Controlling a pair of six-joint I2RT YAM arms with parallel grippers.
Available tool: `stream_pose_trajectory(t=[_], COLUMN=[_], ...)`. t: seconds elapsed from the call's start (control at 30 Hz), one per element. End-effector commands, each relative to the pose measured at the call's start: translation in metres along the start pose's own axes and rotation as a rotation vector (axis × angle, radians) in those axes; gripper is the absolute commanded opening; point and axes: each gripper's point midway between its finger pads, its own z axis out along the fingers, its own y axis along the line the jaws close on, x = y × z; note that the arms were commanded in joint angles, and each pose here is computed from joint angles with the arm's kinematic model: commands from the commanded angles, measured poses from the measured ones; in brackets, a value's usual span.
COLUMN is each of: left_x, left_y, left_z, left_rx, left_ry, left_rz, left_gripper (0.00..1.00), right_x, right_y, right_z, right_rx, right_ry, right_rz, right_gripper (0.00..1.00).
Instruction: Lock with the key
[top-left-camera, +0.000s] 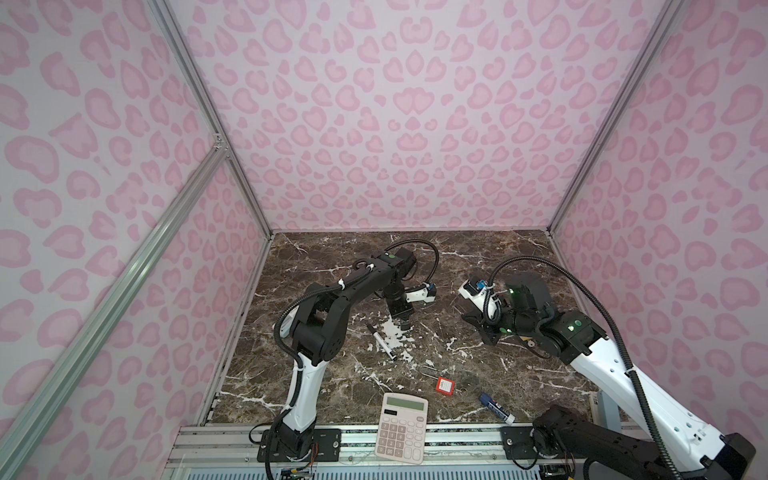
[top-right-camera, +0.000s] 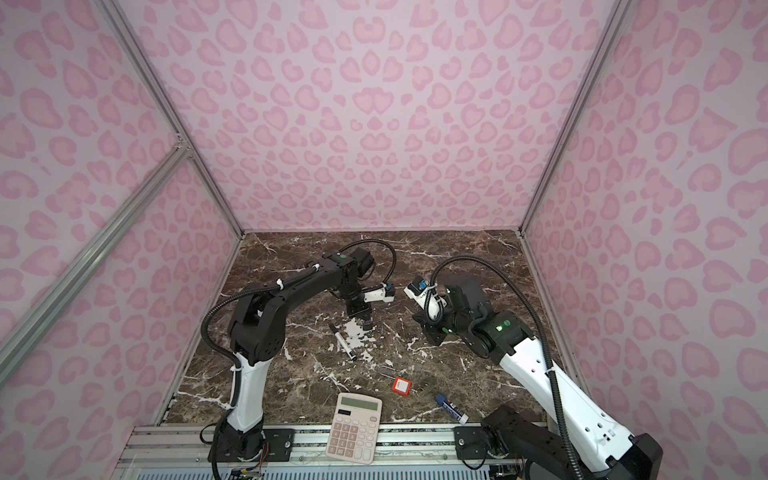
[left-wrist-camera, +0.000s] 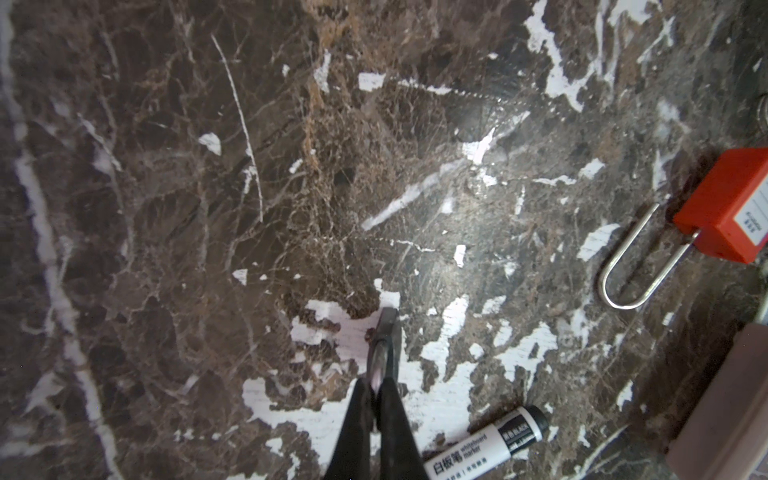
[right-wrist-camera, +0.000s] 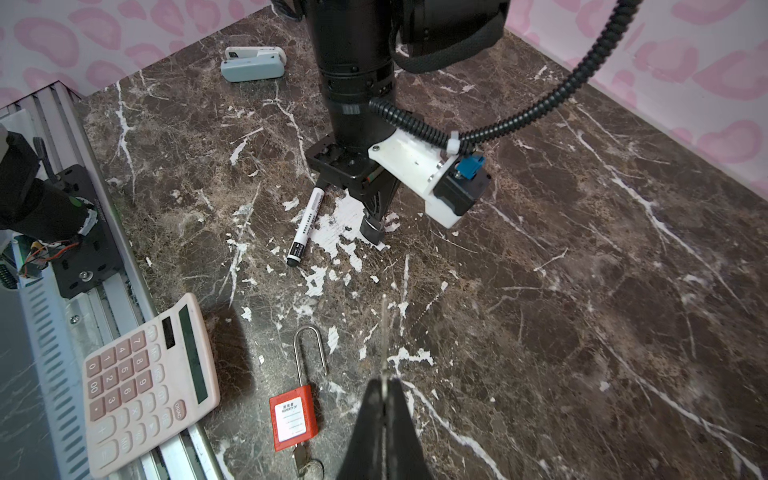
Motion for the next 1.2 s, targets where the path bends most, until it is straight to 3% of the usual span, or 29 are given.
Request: stream_pose_trajectory(t=[0.0,0.6,1.0,1.1,1.17], left_x=[0.003,-0.006,-0.011,-0.019,-0.028], left_y=[0.008,0.037,0.042,0.044,0.05], left_z=[0.004,0.021,0.013,-0.001,-0.017], left_rx=[-0.015,-0.067,-0.084,-0.108,-0.14], left_ry=[0.024,0.009,-0.022,-0.072,-0.167], left_rz=[0.015,0.018,0.001,-0.015,-0.041], left_gripper=[0.07,0.11,0.23,0.24,0.24], right_x=[0.003,0.005,0.007,0.008,0.009], right_y=[0.0,0.003,0.005,0.007,0.007], right_z=[0.0,0.001,0.002,0.005,0.009], right_rx=[0.001,-0.02,-0.032,-0.044,-0.053], right_ry=[0.012,0.032,0.033,0.024,0.015], right_rz=[-0.002,0.005,0.013,0.037,0.06], right_gripper=[0.0,0.0,0.0,0.0,0.0])
